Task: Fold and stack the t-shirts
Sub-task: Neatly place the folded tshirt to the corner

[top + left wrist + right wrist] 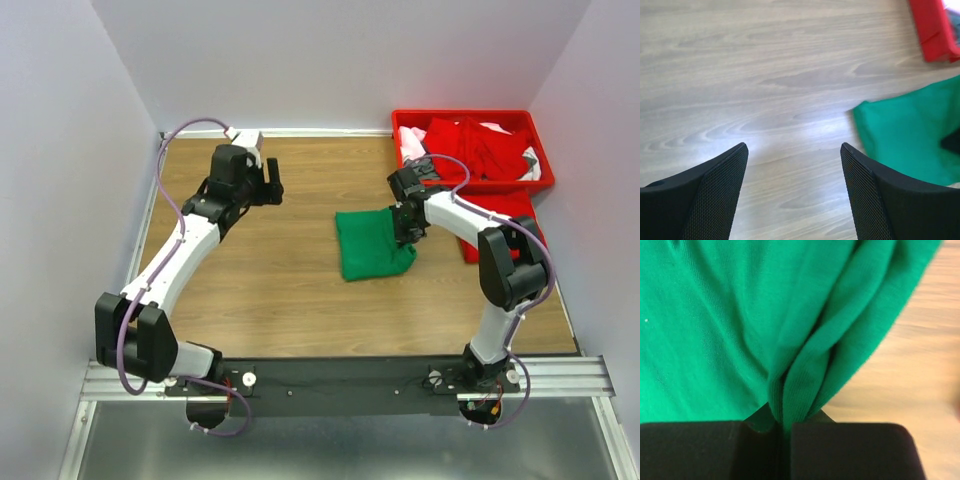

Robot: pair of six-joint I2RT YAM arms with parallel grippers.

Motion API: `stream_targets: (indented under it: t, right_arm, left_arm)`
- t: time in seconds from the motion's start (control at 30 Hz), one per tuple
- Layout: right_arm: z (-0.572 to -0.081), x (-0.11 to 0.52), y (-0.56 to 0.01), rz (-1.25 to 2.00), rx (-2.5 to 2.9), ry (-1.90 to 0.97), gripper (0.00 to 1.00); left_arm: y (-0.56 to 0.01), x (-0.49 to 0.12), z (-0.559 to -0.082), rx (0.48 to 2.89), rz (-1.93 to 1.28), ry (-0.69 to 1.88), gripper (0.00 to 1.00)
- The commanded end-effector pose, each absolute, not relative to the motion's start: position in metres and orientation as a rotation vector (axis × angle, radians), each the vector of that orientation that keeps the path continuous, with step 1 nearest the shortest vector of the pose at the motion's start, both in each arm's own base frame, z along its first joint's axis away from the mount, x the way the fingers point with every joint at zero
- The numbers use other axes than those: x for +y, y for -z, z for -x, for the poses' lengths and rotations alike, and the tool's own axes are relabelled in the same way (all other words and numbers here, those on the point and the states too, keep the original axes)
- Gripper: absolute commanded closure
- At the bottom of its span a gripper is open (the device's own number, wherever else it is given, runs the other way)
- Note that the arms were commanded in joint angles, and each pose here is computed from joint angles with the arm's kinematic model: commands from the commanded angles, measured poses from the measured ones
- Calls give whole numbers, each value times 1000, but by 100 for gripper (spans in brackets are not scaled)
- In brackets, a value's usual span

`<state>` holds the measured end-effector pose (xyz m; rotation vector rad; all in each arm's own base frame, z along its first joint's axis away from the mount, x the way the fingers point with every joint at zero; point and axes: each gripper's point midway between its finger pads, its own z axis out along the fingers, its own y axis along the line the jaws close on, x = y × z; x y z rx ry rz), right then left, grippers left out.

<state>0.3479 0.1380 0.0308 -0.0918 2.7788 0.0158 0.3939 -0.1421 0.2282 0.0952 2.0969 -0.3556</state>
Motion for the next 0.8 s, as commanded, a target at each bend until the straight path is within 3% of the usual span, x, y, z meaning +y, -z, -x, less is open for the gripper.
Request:
stream_targets:
  t: [0.0, 0.3, 0.77]
  right_arm:
    - [-339, 68, -64, 177, 2773, 463, 100]
    - [-352, 20, -118, 129, 2705, 703, 100]
    - [-373, -16, -165, -46, 2655, 667, 100]
  left_arm:
    - [-194, -127, -388, 2133, -58, 405, 17]
    - [-191, -84, -389, 2124, 20, 252, 16]
    - [-192, -73, -389, 2119, 41, 237, 16]
